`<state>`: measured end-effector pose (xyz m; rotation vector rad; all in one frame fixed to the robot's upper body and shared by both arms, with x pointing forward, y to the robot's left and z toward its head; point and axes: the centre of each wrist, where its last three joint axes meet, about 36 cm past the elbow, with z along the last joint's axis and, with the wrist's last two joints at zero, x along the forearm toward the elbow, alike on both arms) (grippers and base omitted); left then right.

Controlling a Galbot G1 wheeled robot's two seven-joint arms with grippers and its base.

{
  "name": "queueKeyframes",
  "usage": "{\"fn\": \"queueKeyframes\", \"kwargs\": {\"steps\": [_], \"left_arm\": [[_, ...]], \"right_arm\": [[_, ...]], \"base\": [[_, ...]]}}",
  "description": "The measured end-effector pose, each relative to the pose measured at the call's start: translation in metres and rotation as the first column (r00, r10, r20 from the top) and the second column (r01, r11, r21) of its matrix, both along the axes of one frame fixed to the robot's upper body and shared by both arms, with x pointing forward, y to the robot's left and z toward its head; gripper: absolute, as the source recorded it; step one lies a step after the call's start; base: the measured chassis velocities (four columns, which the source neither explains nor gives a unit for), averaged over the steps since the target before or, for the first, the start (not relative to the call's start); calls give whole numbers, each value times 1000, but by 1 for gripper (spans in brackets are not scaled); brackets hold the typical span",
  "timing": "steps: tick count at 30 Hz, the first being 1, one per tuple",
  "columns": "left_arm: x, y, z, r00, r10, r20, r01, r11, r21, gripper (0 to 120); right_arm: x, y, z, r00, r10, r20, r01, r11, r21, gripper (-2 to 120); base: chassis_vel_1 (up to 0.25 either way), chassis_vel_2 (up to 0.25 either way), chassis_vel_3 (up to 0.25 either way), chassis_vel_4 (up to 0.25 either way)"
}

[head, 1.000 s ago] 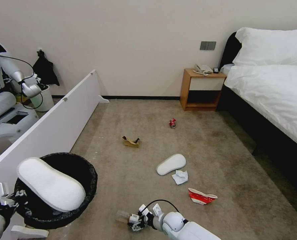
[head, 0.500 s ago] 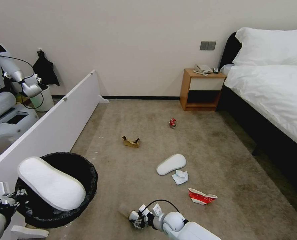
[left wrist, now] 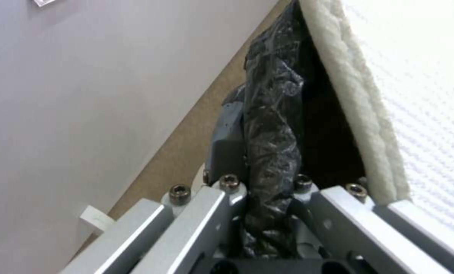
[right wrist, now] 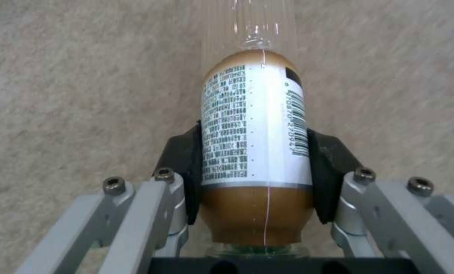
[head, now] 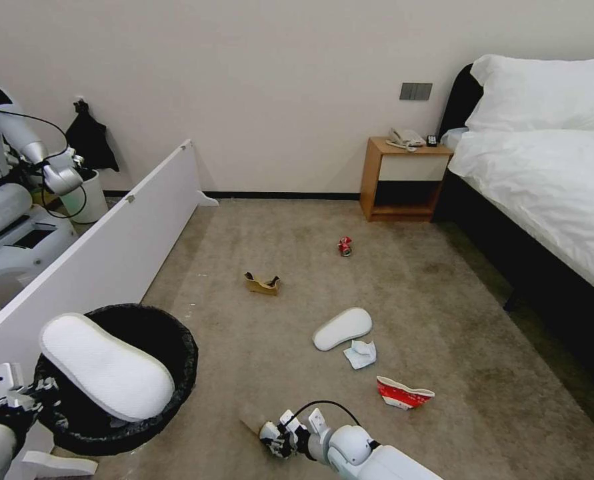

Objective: Pick up the trash bin, then pick up the garbage from the floor and place it into the trash bin.

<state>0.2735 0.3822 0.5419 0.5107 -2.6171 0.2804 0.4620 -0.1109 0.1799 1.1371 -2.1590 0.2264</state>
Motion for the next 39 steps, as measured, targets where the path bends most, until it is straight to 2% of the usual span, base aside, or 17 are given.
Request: {"fn": "queueKeyframes", "kwargs": {"steps": [5,7,8,11,12,14,17,19,20,22,25,28,29,32,35,38,39], "left_arm": [[3,-4,-3,1000,-24,-10,24,1000,-8,2],[7,-6,-8,999,-42,-23,41,999,-14,2],[7,-6,-8,999,-42,-23,41,999,-14,2],[13,-14,-16,996,-80,-44,79,997,-23,2],[13,-14,-16,996,-80,-44,79,997,-23,2],[20,-23,-19,992,-113,-50,112,993,-24,2],[23,-25,-19,991,-125,-47,124,992,-26,2],[30,-29,-18,988,-147,-41,146,989,-23,2],[30,-29,-18,988,-147,-41,146,989,-23,2],[32,-30,-18,986,-161,-45,160,987,-26,2],[33,-30,-19,985,-163,-50,162,986,-26,2],[34,-29,-23,984,-163,-64,162,986,-29,2],[34,-29,-23,984,-163,-64,162,986,-29,2],[32,-31,-26,985,-157,-66,155,987,-38,2],[31,-32,-26,986,-156,-66,153,987,-39,2],[30,-34,-26,986,-156,-62,154,987,-39,2],[30,-34,-26,986,-156,-62,154,987,-39,2]], "right_arm": [[6,-11,19,994,-37,106,31,998,59,39],[12,-24,38,974,-94,205,68,989,130,39],[12,-24,38,974,-94,205,68,989,130,39],[19,-43,87,931,-215,294,131,951,281,39],[19,-43,87,931,-215,294,131,951,281,39],[17,-81,137,875,-319,365,179,912,369,39],[15,-97,154,852,-345,394,189,904,383,39],[4,-131,205,791,-403,460,184,874,449,39],[4,-131,205,791,-403,460,184,874,449,39],[-2,-145,242,741,-438,509,133,838,529,39],[-3,-146,257,723,-458,517,94,807,584,39],[-2,-132,292,691,-496,525,-34,704,710,39],[-2,-132,292,691,-496,525,-34,704,710,39],[1,-97,307,711,-465,528,-159,625,765,39],[3,-81,311,721,-442,533,-199,606,770,39],[5,-31,317,751,-365,550,-302,550,778,39],[5,-31,317,751,-365,550,-302,550,778,39]], "base": [[0,0,0,0],[0,0,0,0],[0,0,0,0],[0,0,0,0],[0,0,0,0],[0,0,0,0],[0,0,0,0],[0,0,0,0],[0,0,0,0],[0,0,0,0],[0,0,0,0],[0,0,0,0],[0,0,0,0],[0,0,0,0],[0,0,0,0],[0,0,0,0],[0,0,0,0]]}}
